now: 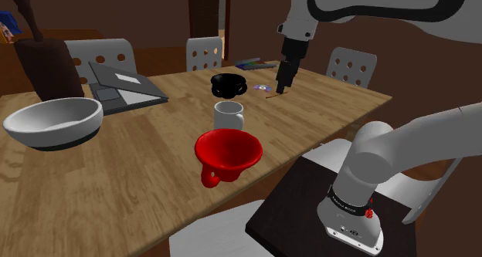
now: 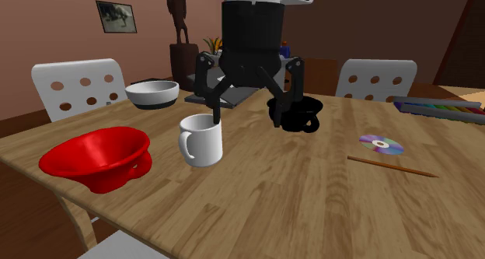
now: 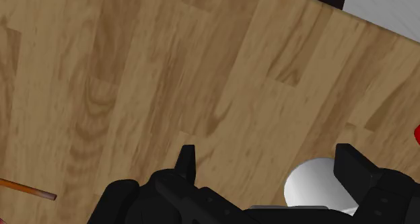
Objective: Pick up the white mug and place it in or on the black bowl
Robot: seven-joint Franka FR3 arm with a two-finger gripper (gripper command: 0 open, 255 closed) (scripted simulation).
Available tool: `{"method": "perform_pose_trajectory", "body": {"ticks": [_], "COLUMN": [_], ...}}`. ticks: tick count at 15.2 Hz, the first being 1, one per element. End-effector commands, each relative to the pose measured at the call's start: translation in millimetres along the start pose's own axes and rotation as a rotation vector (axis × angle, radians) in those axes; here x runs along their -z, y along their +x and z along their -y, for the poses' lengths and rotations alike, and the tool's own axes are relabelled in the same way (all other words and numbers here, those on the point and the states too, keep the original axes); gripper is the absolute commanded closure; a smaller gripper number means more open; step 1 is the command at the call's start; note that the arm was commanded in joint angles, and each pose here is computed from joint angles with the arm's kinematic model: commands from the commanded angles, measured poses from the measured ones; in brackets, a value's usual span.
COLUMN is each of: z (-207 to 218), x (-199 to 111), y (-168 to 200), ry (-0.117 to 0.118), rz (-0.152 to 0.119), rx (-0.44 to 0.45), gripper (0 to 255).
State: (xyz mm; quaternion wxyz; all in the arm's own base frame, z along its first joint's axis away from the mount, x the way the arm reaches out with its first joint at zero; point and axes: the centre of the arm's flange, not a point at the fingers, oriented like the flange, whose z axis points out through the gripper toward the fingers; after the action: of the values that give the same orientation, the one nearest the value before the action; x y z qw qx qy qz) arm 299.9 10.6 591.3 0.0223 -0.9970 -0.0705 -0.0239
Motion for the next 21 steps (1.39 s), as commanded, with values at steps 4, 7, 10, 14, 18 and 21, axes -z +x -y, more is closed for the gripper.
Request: {"method": "perform_pose_trajectory", "body": {"ticks": [4,7,10,14,18,21], "z": [15,31,47,68,68,68], "x": [-16,-32,-47,-68,-84,-100], "y": [31,63,95,137,139,139], "ry": [-0.003,-0.006,-0.009,-0.013,-0.013,-0.013], "rz": [-0.01,-0.02,-0.03,-0.043,-0.044,-0.044], "rx": [0.009,0.019,0.028,0.04,0.041,0.041], "gripper": [0,0,0,0,0,0]}}
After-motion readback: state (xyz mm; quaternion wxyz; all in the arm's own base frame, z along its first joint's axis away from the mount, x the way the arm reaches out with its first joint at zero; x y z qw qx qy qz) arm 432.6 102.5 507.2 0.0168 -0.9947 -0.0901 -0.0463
